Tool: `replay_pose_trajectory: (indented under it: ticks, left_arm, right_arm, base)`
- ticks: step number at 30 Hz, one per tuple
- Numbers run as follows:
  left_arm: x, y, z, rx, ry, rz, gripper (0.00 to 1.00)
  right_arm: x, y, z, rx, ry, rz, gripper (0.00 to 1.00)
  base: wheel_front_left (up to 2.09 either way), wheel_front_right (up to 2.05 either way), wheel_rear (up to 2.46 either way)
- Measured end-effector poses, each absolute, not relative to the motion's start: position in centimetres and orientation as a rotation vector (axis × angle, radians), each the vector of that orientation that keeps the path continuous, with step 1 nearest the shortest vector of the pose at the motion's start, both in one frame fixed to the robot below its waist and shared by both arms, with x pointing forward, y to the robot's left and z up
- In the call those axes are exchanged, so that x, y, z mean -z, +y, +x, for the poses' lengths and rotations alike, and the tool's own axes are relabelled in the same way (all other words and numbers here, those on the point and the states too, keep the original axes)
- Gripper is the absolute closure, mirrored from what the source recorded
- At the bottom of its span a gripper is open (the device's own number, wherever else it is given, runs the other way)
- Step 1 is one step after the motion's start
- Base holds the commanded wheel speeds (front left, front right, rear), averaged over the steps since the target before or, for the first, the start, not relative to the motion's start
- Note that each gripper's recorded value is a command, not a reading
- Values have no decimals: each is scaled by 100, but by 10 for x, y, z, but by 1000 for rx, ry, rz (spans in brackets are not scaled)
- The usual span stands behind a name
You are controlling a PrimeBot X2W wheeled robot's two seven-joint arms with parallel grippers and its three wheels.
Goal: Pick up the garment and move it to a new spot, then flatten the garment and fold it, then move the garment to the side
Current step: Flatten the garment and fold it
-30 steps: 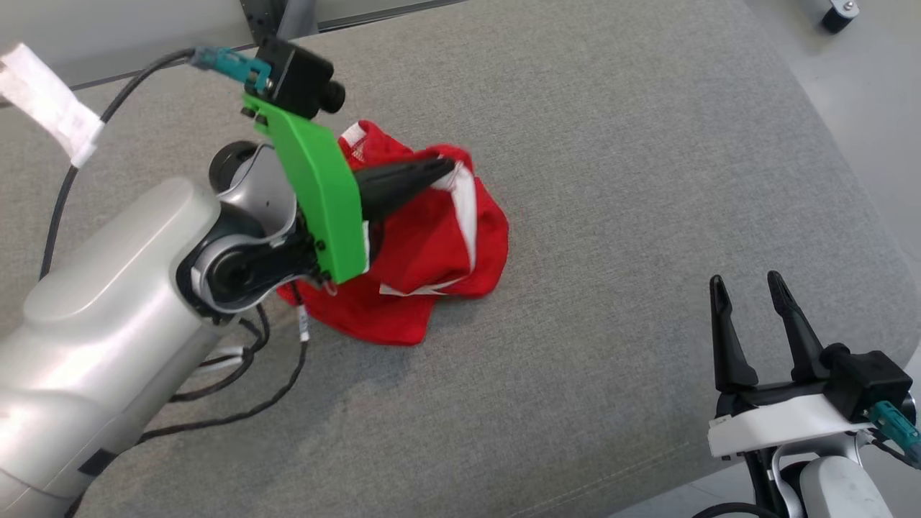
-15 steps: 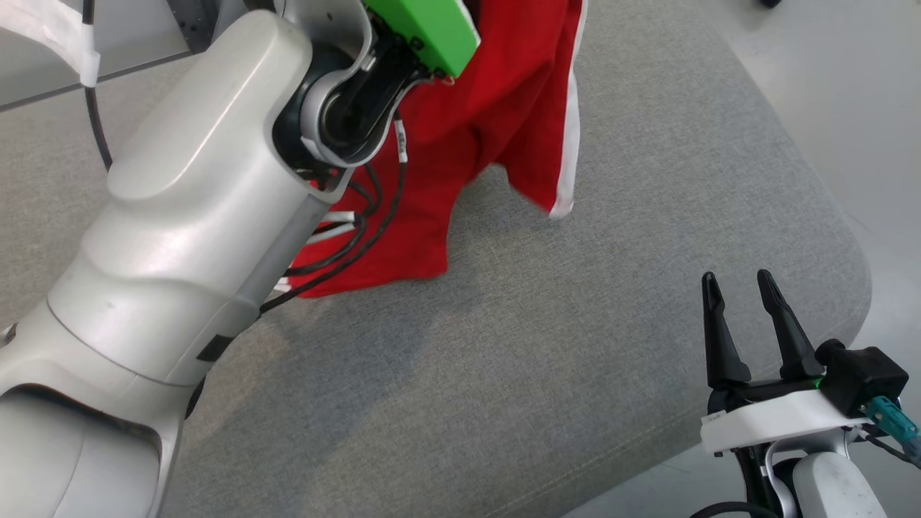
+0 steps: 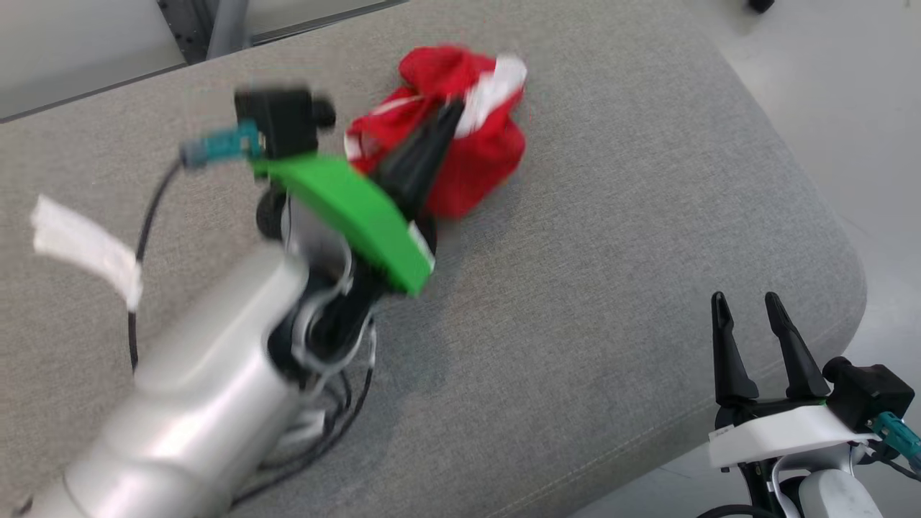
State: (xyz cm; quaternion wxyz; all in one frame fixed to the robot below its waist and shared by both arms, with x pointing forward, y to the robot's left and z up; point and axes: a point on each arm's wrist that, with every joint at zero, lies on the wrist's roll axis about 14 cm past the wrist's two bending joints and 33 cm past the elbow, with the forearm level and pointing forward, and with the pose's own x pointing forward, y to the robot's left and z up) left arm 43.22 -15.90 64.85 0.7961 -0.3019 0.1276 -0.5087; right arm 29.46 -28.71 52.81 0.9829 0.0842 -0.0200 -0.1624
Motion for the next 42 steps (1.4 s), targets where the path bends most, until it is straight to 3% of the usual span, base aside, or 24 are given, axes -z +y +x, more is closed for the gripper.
replay_pose_trajectory:
  ticks: [6,12,23,34,35,36,37,42]
  left_arm:
    - [-531,-96,372,929,558,-680,100]
    - [-464,-23,359,701,600,-598,100]
    - [-451,47,370,611,516,-511,100]
    - [-456,71,359,563,504,-496,100]
    - [-456,72,359,560,502,-495,79]
    - [-458,74,360,553,493,-501,35]
    - [-459,74,361,548,485,-510,0]
    - [-462,88,368,500,438,-465,0]
  right_arm:
    - [-525,-278,301,291,-28,151,0]
    - [-524,-262,317,223,-21,120,0]
    - [-516,-213,344,57,2,113,0]
    - [-518,-189,347,-21,-6,119,0]
    - [-519,-188,347,-23,-7,118,0]
    - [-519,-187,347,-26,-6,116,0]
    - [-518,-187,346,-27,-4,112,0]
    - [-520,-189,342,-24,-8,100,0]
  base:
    - [0,0,0]
    - [0,0,0]
    - [0,0,0]
    - [0,0,0]
    - [0,0,0]
    - [0,0,0]
    - [0,0,0]
    - [0,0,0]
